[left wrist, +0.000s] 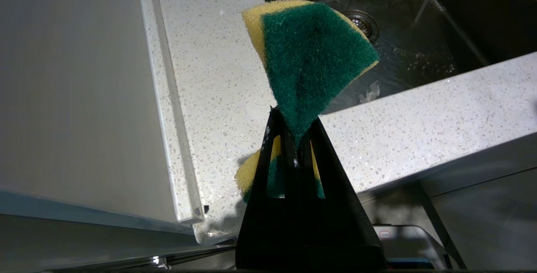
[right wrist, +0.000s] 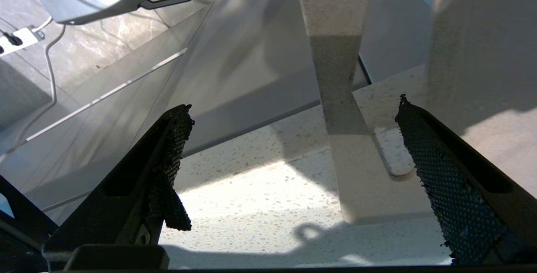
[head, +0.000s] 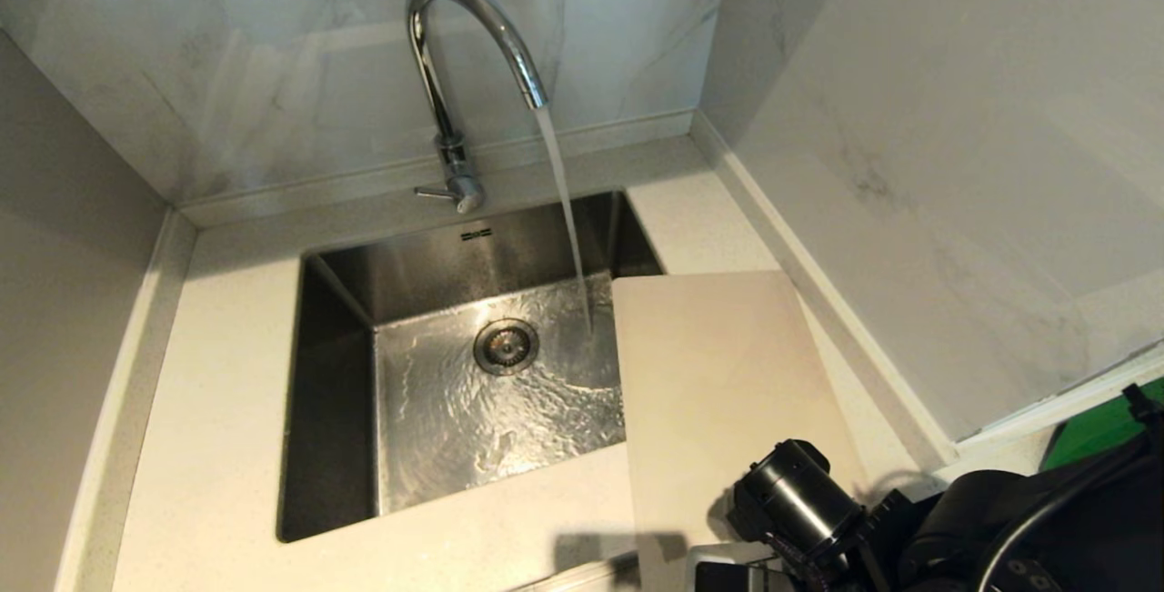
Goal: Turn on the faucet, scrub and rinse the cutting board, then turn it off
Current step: Pick up the cutting board
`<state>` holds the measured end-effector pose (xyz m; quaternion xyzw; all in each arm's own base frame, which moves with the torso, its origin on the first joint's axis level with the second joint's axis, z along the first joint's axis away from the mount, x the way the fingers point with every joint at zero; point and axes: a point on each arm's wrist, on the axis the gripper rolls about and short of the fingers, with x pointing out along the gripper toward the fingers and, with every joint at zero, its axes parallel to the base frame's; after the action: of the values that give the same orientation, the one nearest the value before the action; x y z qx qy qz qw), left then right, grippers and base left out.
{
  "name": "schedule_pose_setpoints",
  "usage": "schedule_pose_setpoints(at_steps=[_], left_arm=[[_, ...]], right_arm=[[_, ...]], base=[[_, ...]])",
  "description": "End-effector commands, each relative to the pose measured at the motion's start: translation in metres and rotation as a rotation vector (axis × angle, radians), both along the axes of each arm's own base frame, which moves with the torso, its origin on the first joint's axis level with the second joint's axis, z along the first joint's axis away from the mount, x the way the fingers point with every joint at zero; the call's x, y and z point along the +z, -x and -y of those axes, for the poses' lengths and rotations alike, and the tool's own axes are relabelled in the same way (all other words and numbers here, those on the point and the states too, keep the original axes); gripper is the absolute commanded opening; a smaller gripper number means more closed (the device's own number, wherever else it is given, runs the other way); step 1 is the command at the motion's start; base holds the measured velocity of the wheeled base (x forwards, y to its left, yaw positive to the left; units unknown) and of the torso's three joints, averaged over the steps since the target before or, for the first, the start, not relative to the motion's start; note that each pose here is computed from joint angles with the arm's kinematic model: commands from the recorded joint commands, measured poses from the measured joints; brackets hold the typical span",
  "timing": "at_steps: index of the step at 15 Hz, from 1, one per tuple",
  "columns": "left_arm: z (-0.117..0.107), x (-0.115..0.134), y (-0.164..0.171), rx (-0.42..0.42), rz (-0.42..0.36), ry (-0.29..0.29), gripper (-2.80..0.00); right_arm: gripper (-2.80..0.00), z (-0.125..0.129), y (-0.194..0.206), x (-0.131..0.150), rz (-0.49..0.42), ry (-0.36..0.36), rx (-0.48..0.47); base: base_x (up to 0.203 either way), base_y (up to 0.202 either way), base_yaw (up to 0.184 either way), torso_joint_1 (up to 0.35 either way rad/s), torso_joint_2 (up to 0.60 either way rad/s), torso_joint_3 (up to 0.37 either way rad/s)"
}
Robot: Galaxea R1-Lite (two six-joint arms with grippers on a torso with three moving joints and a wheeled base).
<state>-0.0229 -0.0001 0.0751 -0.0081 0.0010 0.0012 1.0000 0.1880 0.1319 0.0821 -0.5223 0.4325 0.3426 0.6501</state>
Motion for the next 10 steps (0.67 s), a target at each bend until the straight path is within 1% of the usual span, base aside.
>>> schedule_pose_setpoints(at_steps=[1, 7, 10], left_arm=[[0.000, 0.000, 0.000, 0.000, -0.001, 0.001, -2.80], [0.000, 0.000, 0.000, 0.001, -0.001, 0.001, -2.80], [0.000, 0.000, 0.000, 0.001, -0.003, 0.001, -2.80]], right_arm=[[0.00, -0.002, -0.001, -0.006, -0.019, 0.018, 0.009], [0.00, -0.008, -0.004, -0.014, -0.024, 0.022, 0.020], [0.00, -0.007, -0.004, -0.019, -0.043, 0.036, 0.020]], base=[[0.000, 0.000, 0.000, 0.000, 0.00, 0.000], [0.000, 0.000, 0.000, 0.000, 0.00, 0.000], [0.000, 0.000, 0.000, 0.000, 0.00, 0.000]])
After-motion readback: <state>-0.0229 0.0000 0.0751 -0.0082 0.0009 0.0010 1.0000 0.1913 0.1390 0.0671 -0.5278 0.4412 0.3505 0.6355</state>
